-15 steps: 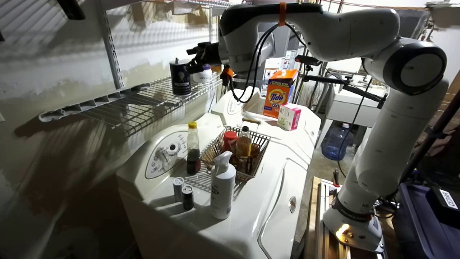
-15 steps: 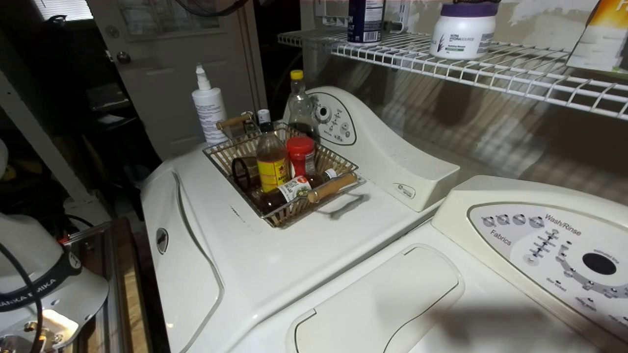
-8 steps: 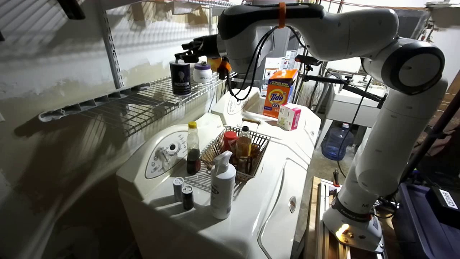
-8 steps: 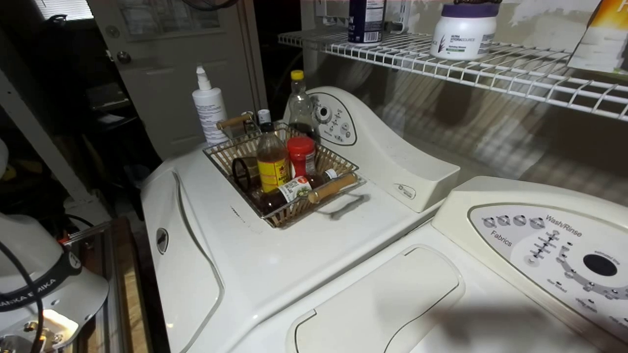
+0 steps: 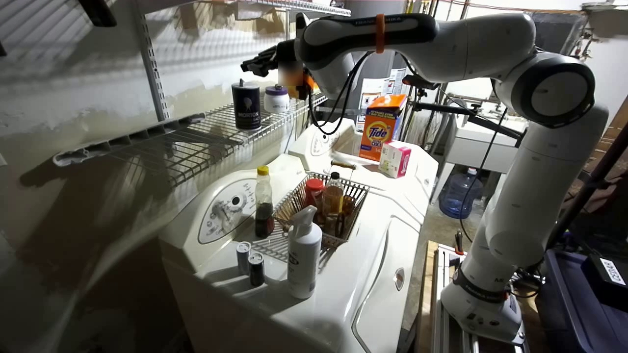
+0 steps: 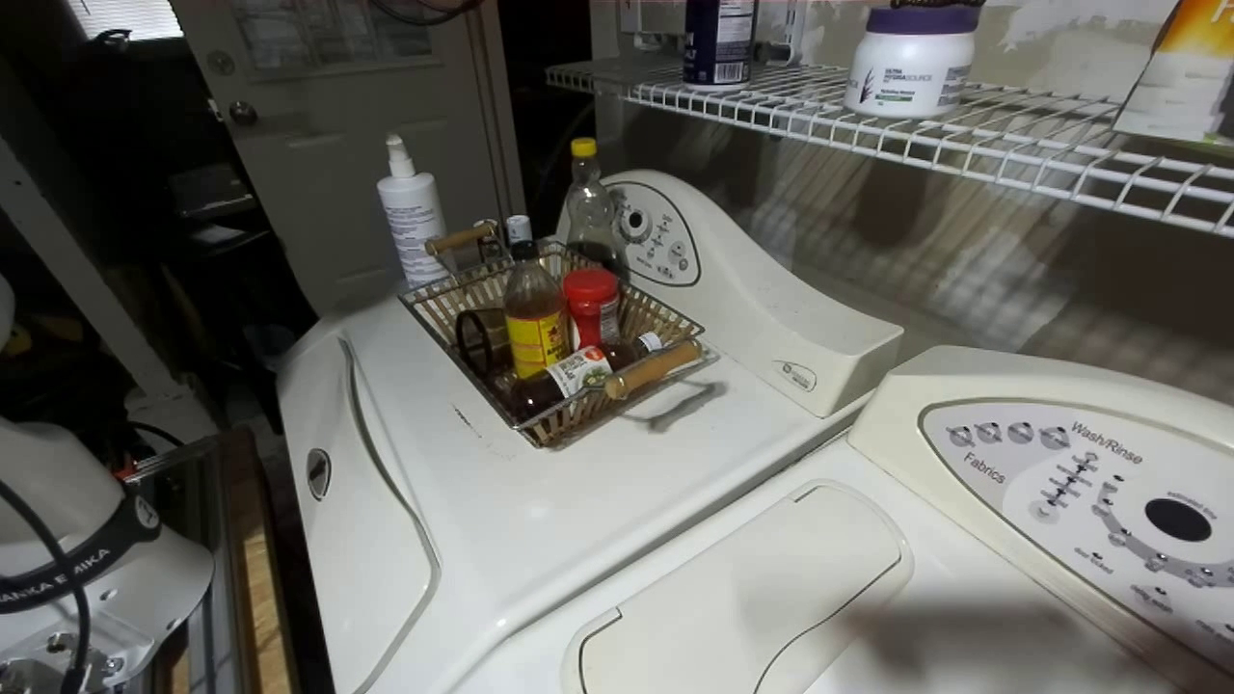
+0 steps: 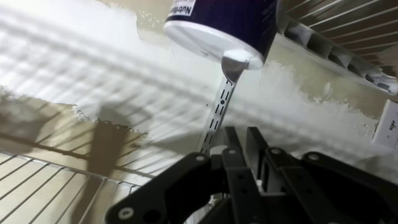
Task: Close the lid on the black and white container on the left side of the bottom shelf.
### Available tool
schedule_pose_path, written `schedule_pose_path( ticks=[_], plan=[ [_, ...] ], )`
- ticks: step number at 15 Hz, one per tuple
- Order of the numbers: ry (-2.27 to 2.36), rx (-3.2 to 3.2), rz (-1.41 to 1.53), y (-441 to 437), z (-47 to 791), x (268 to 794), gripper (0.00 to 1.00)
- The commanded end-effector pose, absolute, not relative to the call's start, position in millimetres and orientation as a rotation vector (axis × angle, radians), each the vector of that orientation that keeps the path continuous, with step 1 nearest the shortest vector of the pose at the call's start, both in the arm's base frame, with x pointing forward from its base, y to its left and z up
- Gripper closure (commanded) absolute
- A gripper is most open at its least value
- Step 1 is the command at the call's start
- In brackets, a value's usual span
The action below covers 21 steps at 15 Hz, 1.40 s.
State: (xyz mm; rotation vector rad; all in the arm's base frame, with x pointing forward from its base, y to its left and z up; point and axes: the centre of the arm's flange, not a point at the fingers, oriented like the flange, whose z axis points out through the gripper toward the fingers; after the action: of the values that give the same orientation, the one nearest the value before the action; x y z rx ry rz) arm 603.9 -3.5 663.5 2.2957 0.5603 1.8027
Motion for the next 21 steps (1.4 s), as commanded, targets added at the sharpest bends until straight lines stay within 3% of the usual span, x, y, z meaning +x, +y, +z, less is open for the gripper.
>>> schedule_pose_path(
  ticks=[1, 21],
  plan=[
    [0.564, 2.379, 1.756, 19, 717, 640, 1.00],
    [0.531, 2.616, 1.294, 35, 732, 682, 1.00]
  ],
)
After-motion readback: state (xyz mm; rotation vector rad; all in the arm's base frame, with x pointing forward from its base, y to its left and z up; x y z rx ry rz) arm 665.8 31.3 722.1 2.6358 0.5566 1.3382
